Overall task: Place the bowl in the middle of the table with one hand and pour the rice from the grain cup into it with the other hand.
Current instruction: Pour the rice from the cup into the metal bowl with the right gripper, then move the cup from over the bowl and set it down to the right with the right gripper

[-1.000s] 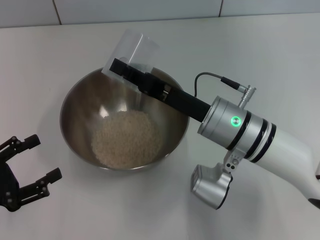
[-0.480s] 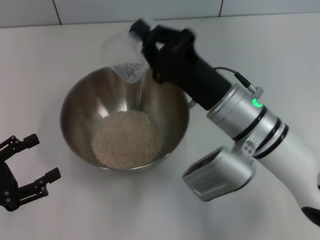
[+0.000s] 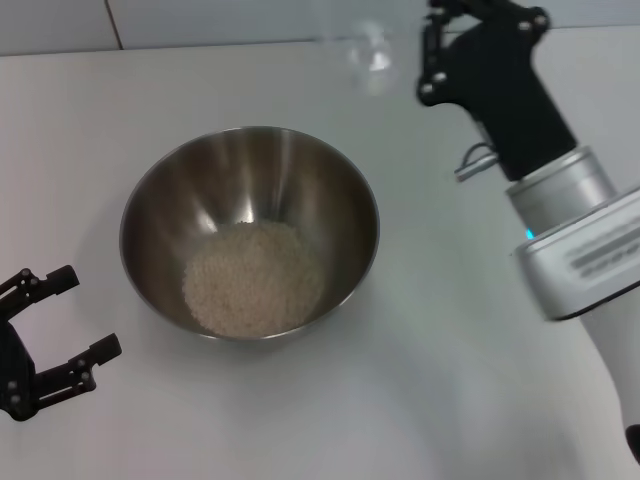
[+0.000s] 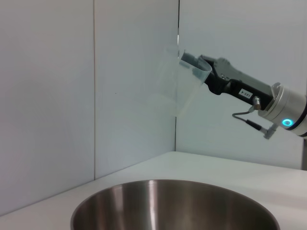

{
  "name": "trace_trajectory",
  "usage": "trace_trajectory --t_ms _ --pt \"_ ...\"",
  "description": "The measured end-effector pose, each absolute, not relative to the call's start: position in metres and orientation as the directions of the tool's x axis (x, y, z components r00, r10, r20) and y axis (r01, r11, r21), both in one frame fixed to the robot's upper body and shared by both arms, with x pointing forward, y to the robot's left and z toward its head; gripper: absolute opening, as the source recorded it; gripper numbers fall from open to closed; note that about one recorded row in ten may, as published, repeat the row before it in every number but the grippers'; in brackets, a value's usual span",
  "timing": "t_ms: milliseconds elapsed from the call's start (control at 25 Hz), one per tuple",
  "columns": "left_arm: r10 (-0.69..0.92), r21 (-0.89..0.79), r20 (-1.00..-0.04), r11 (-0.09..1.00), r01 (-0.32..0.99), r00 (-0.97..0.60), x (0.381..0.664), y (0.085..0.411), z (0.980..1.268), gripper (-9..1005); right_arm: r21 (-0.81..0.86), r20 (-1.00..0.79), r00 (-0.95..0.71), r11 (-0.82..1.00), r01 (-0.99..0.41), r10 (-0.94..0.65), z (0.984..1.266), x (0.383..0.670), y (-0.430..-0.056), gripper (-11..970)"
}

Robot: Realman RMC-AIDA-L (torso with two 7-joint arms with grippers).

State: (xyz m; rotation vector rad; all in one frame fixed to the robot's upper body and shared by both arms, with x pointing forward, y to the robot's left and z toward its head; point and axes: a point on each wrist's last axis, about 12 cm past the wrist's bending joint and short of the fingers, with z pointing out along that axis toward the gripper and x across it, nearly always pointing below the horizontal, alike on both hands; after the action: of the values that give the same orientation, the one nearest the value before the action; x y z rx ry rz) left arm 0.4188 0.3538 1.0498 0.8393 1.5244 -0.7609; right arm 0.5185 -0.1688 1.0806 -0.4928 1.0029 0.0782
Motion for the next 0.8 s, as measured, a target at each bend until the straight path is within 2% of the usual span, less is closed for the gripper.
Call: trace_trajectory --t_ms 200,360,800 --pt "0.084 -0.006 -0.995 0.529 0.849 -0.06 0.418 0.354 1.051 862 -0.184 -0.911 0.411 0.933 -0.31 -0.043 1.069 0.52 -0.187 49" --pt "0.08 -0.006 -0.995 0.526 0.851 -0.057 0.418 0.354 1.051 863 -0.115 -0.95 0.313 0.939 -0.325 -0.008 1.059 0.522 -0.191 51" --pt "0.075 -0.007 -0.996 0.521 0.854 -0.054 0.416 0.356 1.053 863 -0.086 -0.992 0.117 0.935 -0.344 -0.048 1.035 0.526 -0.192 54"
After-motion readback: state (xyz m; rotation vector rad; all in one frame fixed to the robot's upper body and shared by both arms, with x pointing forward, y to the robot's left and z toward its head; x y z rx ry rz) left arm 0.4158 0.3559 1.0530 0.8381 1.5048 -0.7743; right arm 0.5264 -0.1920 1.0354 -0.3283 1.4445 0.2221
